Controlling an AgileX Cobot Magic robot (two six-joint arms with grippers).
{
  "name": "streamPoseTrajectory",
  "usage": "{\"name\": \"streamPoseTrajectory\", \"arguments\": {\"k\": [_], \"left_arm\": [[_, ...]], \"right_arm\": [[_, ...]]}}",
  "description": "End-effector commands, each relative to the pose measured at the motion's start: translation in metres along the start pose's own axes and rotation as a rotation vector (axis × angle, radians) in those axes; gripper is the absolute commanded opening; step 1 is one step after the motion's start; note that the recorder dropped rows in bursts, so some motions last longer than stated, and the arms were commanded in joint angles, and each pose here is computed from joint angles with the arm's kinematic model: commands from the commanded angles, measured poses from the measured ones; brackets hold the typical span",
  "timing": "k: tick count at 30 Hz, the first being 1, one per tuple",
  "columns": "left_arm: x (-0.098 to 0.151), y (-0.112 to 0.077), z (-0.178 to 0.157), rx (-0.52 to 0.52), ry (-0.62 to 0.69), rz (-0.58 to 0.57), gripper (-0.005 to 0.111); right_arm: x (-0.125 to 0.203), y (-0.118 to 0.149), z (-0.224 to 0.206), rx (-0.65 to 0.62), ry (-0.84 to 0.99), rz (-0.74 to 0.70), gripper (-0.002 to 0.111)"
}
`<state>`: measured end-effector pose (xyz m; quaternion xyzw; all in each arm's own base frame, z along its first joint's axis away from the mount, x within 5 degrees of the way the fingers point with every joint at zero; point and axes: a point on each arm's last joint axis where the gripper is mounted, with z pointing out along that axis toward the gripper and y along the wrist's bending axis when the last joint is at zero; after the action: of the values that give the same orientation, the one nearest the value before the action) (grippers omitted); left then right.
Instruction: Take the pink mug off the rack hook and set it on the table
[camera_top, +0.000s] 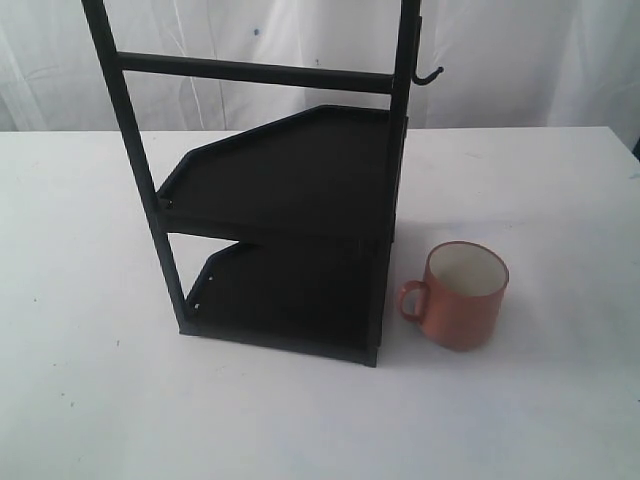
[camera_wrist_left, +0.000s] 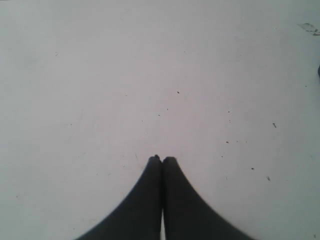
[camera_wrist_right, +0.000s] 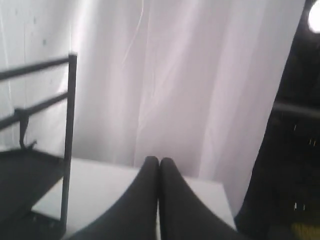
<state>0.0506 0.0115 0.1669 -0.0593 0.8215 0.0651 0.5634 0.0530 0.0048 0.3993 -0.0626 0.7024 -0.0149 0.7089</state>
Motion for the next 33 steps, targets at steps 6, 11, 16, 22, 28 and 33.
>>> {"name": "streamPoseTrajectory", "arguments": {"k": [6,11,16,22,28,33], "left_arm": [[0.000,0.000,0.000,0.004,-0.005,0.003,0.000],[0.000,0.000,0.000,0.004,-0.005,0.003,0.000],[0.000,0.000,0.000,0.004,-0.005,0.003,0.000],[0.000,0.000,0.000,0.004,-0.005,0.003,0.000],[0.000,0.000,0.000,0.004,-0.005,0.003,0.000],[0.000,0.000,0.000,0.004,-0.005,0.003,0.000]], "right_arm": [[0.005,0.001,-0.054,0.053,-0.288,-0.049,0.000],[0.034,0.003,-0.028,0.042,-0.200,-0.039,0.000],[0.055,0.006,-0.024,0.013,-0.012,-0.037,0.000],[0.064,0.007,-0.024,-0.002,0.082,-0.037,0.000],[0.064,0.007,-0.024,-0.003,0.087,-0.037,0.000],[0.088,0.011,-0.007,-0.011,0.014,0.030,0.000]]}}
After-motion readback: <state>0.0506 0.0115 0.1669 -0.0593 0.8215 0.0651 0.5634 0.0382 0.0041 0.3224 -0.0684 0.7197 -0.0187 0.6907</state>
